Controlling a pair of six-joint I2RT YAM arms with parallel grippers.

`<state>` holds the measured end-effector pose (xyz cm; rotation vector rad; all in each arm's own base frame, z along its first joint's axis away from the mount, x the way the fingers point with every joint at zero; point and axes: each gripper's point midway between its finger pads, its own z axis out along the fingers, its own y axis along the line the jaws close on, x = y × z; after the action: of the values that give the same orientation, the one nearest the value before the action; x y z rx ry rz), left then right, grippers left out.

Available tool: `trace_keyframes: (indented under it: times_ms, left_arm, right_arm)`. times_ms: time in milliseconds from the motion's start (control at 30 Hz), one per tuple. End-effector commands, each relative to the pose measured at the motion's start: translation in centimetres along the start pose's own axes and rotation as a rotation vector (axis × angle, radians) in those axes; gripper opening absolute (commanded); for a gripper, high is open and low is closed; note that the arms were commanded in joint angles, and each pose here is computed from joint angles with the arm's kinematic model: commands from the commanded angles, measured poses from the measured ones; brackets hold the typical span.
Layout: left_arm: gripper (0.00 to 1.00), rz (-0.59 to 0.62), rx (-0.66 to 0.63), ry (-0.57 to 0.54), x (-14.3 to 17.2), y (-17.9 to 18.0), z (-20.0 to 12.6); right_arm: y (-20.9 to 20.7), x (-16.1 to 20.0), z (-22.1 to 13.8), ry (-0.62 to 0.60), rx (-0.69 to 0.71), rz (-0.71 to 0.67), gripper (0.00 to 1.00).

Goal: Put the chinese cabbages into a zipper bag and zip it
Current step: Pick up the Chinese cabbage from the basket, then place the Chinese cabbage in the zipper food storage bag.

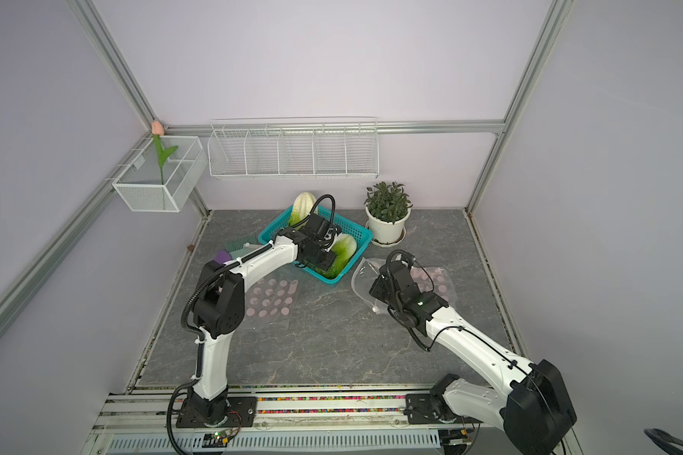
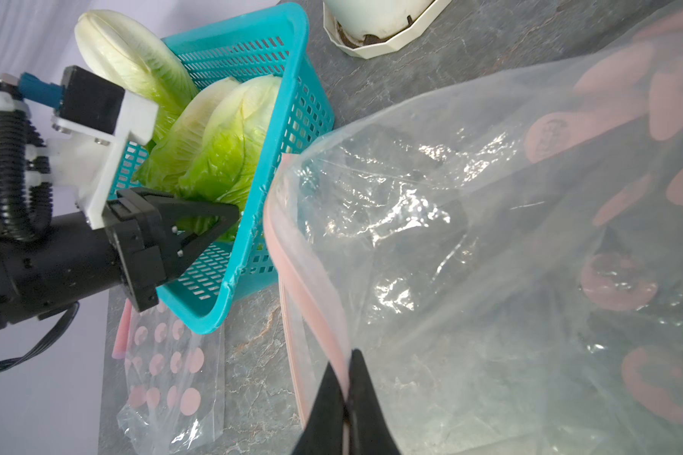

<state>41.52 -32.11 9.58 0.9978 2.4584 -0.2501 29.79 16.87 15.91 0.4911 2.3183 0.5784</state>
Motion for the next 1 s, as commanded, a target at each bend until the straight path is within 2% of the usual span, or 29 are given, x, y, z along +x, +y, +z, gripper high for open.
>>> trace_keyframes:
  times_ms: [0, 100, 233, 433, 533, 700, 833, 967]
  left_arm:
    - [0.0, 0.159, -0.013, -0.042, -1.7, 0.1, -5.3]
    - [0.0, 0.203, 0.002, -0.051, -1.5, -0.4, -9.2]
    - [0.0, 0.228, 0.075, -0.027, -0.3, -2.0, -13.7]
    - [0.0, 0.291, 0.361, -0.063, 1.9, -7.9, -18.5]
    - [0.0, 0.326, 0.444, -0.026, 3.2, -10.1, -19.1]
    - [0.0, 0.355, 0.555, -0.013, 3.9, -12.9, -19.2]
    - [0.0, 0.366, 0.591, 0.066, 4.5, -14.2, -17.3]
    - [0.0, 0.349, 0.573, 0.125, 5.0, -13.8, -15.7]
  right_arm:
    - [-0.9, -0.5, -0.6, -0.002, 0.012, -0.038, 0.07]
    - [-1.5, -0.9, -1.2, 0.006, 0.037, -0.125, 0.07]
    - [-2.2, -1.6, -1.8, -0.005, 0.085, -0.317, 0.07]
    - [-2.8, -3.4, -2.2, -0.076, 0.158, -0.589, 0.07]
    - [-2.0, -3.9, -2.5, -0.09, 0.139, -0.673, 0.07]
    - [-0.6, -3.1, -2.2, -0.055, 0.053, -0.72, 0.07]
    - [0.7, -2.4, -2.5, -0.054, -0.023, -0.737, 0.07]
    - [1.3, -2.5, -3.1, -0.07, -0.037, -0.758, 0.07]
